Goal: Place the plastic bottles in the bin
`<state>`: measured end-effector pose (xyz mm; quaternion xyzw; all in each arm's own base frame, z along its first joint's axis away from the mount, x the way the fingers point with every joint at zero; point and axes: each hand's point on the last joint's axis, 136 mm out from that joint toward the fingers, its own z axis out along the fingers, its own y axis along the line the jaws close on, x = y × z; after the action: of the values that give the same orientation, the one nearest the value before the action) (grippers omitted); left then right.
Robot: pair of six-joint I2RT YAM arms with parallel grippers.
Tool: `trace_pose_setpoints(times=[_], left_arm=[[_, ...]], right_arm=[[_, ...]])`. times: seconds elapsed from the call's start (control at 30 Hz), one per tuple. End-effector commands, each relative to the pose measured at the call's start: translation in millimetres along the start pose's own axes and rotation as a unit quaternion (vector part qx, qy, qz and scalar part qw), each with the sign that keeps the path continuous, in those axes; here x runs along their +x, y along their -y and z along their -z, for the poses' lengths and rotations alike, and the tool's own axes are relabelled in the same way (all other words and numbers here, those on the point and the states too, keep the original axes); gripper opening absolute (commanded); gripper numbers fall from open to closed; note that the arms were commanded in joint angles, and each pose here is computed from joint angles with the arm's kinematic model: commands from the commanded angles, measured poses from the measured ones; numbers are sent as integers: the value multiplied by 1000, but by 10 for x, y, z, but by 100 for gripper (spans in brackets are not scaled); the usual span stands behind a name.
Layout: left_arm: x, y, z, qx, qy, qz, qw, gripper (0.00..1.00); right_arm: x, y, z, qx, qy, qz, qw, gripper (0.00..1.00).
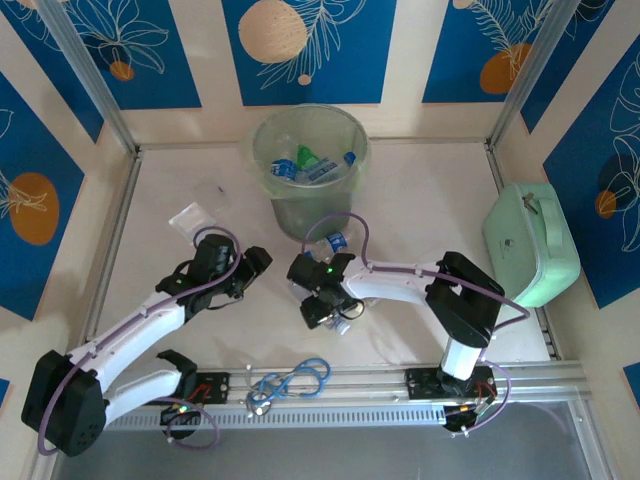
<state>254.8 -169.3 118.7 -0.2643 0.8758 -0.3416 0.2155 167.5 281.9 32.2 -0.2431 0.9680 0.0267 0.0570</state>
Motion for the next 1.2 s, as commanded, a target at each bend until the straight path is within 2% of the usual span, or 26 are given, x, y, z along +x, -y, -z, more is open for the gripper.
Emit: trace_pose_setpoints(times=[0.0, 0.3, 0.47, 0.63, 0.8, 0.97, 1.07, 1.17], left_arm=[[-30, -30, 28, 0, 6, -2, 1000, 75], [-49, -6, 40, 3, 8, -3, 1000, 76], [-78, -25, 95, -2, 17, -11, 1000, 76], [-157, -53, 156, -12, 31, -26, 999, 77], [-251, 44, 257, -18, 46, -74, 996, 77], [-305, 177, 315, -16, 49, -121, 991, 76], [-325, 238, 336, -11, 52, -135, 989, 76], [-332, 273, 346, -8, 52, -143, 988, 75]], right_arm=[[12, -20, 50, 14, 0, 8, 1000, 71], [-71, -177, 428, -12, 47, 23, 999, 60], [-133, -340, 859, -29, 93, 56, 994, 58], [-308, -338, 1405, -26, 162, 67, 984, 56], [-667, -341, 2214, -71, 264, 70, 959, 56], [-1196, -76, 3006, -132, 349, 23, 928, 56], [-1533, 129, 3298, -158, 373, -10, 914, 56], [-1876, 381, 3414, -154, 383, -47, 909, 56]])
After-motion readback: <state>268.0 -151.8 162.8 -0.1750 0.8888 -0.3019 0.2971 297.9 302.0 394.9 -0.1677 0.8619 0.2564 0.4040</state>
